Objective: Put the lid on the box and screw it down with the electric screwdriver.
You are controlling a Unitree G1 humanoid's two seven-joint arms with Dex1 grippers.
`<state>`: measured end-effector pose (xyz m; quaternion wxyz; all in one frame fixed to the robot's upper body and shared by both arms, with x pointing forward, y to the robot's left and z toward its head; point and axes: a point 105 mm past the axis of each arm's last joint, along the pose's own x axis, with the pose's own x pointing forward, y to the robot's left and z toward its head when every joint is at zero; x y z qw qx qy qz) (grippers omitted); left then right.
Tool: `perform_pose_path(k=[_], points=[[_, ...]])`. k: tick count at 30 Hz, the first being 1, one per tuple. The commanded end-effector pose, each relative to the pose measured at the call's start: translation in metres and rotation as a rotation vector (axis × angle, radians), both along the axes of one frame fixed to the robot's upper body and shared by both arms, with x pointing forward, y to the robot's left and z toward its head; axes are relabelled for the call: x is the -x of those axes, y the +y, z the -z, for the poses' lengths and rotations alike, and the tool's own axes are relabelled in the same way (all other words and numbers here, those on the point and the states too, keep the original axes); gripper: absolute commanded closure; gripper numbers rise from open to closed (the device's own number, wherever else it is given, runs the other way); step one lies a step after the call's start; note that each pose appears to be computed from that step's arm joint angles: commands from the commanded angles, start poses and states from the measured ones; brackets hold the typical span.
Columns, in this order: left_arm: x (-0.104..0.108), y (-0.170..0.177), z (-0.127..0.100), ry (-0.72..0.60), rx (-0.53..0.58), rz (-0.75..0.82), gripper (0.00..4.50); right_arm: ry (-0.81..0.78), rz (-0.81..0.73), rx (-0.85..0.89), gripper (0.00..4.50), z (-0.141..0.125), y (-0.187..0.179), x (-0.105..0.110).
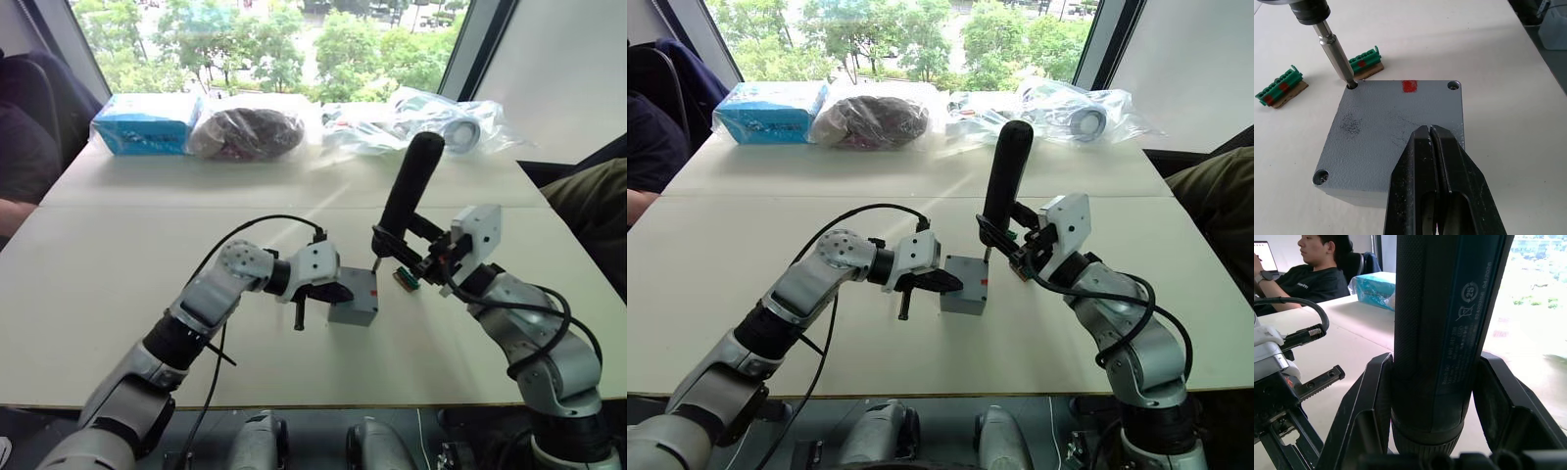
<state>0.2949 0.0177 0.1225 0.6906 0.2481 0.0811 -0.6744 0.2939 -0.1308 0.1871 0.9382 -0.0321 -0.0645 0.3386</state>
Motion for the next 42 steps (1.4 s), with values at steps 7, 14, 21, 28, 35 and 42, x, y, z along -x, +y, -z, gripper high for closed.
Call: perform_pose_path(k=[7,14,21,28,35,42], points=[[-0.003,0.008,0.017,0.033,-0.050,-0.042,4.50,0.182,-0.020,0.123,2.56,0.049,0.008,-0.002],[-0.003,0.009,0.017,0.031,-0.051,-0.042,4.50,0.231,-0.010,0.055,2.56,0.054,0.011,-0.001],[-0.003,0.009,0.017,0.030,-0.050,-0.039,4.50,0.225,0.010,0.038,2.56,0.051,0.008,-0.004],[-0.003,0.008,0.017,0.030,-0.050,-0.038,4.50,0.213,0.016,0.044,2.56,0.049,0.005,-0.004],[-0.003,0.007,0.017,0.032,-0.048,-0.037,4.50,0.193,0.018,0.045,2.56,0.043,0.002,-0.006],[-0.003,0.005,0.018,0.031,-0.045,-0.034,4.50,0.159,0.022,0.064,2.56,0.035,-0.002,-0.006]])
